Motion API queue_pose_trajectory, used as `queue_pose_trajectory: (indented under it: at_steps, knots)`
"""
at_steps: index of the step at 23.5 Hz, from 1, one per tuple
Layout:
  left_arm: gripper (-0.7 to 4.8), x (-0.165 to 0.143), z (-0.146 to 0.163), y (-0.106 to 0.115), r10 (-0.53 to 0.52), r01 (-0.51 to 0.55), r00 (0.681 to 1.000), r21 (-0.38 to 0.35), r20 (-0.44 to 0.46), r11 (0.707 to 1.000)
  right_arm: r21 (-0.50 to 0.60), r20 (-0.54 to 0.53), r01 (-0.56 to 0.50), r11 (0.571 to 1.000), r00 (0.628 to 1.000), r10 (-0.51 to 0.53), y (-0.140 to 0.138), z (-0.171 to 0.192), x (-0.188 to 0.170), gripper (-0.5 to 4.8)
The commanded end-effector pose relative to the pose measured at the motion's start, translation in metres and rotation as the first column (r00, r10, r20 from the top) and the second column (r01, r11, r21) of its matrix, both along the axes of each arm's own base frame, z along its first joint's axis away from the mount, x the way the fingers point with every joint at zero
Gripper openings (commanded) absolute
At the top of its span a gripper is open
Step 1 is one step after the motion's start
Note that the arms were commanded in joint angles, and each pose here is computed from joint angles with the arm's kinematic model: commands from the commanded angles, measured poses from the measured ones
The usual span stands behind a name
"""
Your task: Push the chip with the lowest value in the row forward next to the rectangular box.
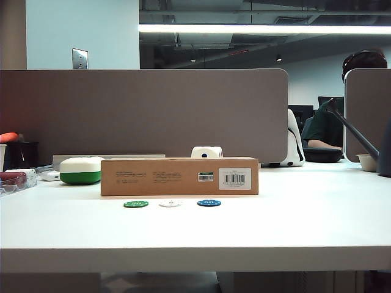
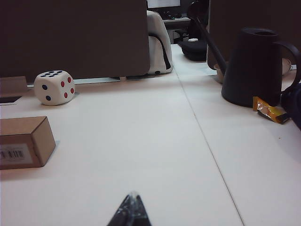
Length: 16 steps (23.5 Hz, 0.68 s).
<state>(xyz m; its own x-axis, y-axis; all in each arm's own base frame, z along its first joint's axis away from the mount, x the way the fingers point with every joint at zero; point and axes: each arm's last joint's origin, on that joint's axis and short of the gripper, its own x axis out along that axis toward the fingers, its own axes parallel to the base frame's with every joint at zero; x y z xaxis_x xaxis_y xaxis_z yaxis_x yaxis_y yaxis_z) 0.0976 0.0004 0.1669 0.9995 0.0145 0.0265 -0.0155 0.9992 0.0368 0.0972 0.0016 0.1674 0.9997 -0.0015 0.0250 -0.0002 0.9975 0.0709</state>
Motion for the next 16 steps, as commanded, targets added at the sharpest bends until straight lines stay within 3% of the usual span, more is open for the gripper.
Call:
queue_pose_trajectory:
  at_steps: [1, 11, 16]
  knots:
    - [-0.05, 0.000, 0.003, 0.000, 0.001, -0.001, 1.000, 0.008, 0.017, 1.000, 0.001, 0.008, 0.000, 1.000, 1.000, 0.000, 0.000, 0.000, 0.000, -0.06]
    - [-0.05, -0.001, 0.006, 0.000, -0.001, 0.001, 1.000, 0.008, 0.022, 1.000, 0.001, 0.004, -0.001, 1.000, 1.000, 0.001, 0.000, -0.001, 0.000, -0.06]
    - [-0.05, -0.004, 0.016, -0.005, -0.044, 0.046, 0.992, 0.008, -0.121, 0.999, 0.021, 0.003, -0.002, 1.000, 1.000, 0.002, 0.000, -0.001, 0.000, -0.06]
